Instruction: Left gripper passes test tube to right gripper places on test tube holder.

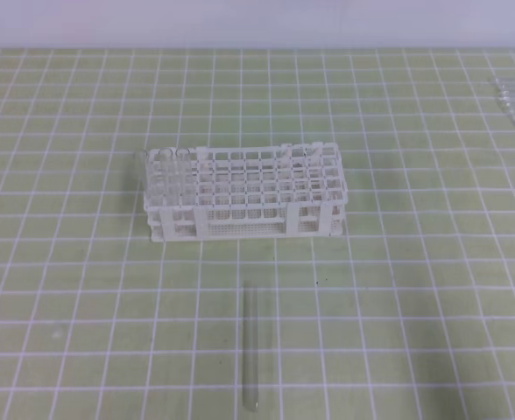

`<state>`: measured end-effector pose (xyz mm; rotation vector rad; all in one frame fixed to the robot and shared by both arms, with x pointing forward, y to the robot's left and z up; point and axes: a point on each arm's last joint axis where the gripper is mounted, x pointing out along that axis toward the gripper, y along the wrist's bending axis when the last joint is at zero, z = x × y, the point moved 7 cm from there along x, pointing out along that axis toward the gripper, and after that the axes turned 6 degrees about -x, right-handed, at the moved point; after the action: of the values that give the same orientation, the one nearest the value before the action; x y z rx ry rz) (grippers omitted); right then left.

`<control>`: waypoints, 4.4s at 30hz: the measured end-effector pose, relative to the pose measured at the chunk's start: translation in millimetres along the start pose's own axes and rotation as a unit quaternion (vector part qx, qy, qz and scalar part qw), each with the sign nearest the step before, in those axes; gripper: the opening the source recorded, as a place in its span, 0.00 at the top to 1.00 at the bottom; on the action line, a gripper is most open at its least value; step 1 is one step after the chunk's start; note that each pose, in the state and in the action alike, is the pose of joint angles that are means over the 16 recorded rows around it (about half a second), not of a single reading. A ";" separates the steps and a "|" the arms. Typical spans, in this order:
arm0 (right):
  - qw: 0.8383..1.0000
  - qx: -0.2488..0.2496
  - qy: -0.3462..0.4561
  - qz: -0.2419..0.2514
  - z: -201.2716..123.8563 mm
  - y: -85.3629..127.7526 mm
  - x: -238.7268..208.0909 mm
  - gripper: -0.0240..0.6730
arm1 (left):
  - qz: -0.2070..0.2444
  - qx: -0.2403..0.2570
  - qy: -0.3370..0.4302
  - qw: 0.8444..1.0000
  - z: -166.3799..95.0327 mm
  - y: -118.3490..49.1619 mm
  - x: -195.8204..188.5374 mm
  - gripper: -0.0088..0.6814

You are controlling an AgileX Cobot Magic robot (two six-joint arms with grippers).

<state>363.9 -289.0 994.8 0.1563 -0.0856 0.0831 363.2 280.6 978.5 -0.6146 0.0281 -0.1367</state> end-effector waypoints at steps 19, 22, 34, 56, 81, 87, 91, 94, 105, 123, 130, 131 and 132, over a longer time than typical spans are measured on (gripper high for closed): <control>0.995 0.096 -0.003 0.002 16.8 3.0 2.1 0.99 | 0.002 -0.013 -0.007 1.000 10.2 -4.8 2.0 0.99; 0.995 0.096 0.035 0.002 20.9 6.8 5.7 0.99 | 0.002 -0.010 0.009 1.000 13.4 -10.2 5.0 0.99; 0.972 0.021 0.234 0.001 51.7 21.1 37.0 0.99 | -0.013 0.048 0.192 0.980 27.0 -56.2 49.6 0.99; 0.926 -0.024 0.374 0.034 32.7 29.8 62.8 0.99 | -0.002 0.093 0.475 0.875 -57.0 -93.5 139.9 0.99; 0.920 -0.032 0.385 0.062 29.3 39.7 59.7 0.99 | 0.063 0.222 0.635 0.738 -162.9 -160.8 158.9 0.86; 0.921 -0.036 0.382 0.064 29.9 39.8 60.3 0.99 | 0.062 0.219 0.635 0.738 -164.8 -161.4 159.6 0.63; 0.922 -0.039 0.379 0.064 30.6 39.8 61.0 0.99 | 0.063 0.213 0.635 0.740 -166.5 -161.9 160.5 0.50; 0.923 -0.041 0.377 0.065 31.2 39.8 61.6 0.99 | 0.070 0.206 0.636 0.741 -169.0 -161.3 160.9 0.43; 0.925 -0.043 0.371 0.066 32.1 39.8 62.9 0.99 | 0.123 0.187 0.659 0.718 -189.0 -145.8 157.1 0.43; 0.925 -0.041 0.371 0.067 29.6 40.4 62.8 0.99 | 0.137 0.232 0.667 0.695 -212.5 -135.0 152.5 0.54; 0.924 -0.043 0.372 0.074 29.2 43.2 62.2 0.99 | 0.136 0.251 0.662 0.693 -214.0 -136.9 149.1 0.60; 0.924 -0.043 0.372 0.076 29.2 43.6 62.1 0.99 | 0.137 0.252 0.662 0.693 -214.1 -137.0 148.8 0.60; 0.924 -0.043 0.372 0.077 29.1 44.1 62.0 0.99 | 0.138 0.252 0.662 0.692 -214.3 -136.8 148.4 0.60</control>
<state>419.3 -245.6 1035.8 0.0211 0.6601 0.2899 479.5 27.0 884.4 0.1691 1.4592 -0.2610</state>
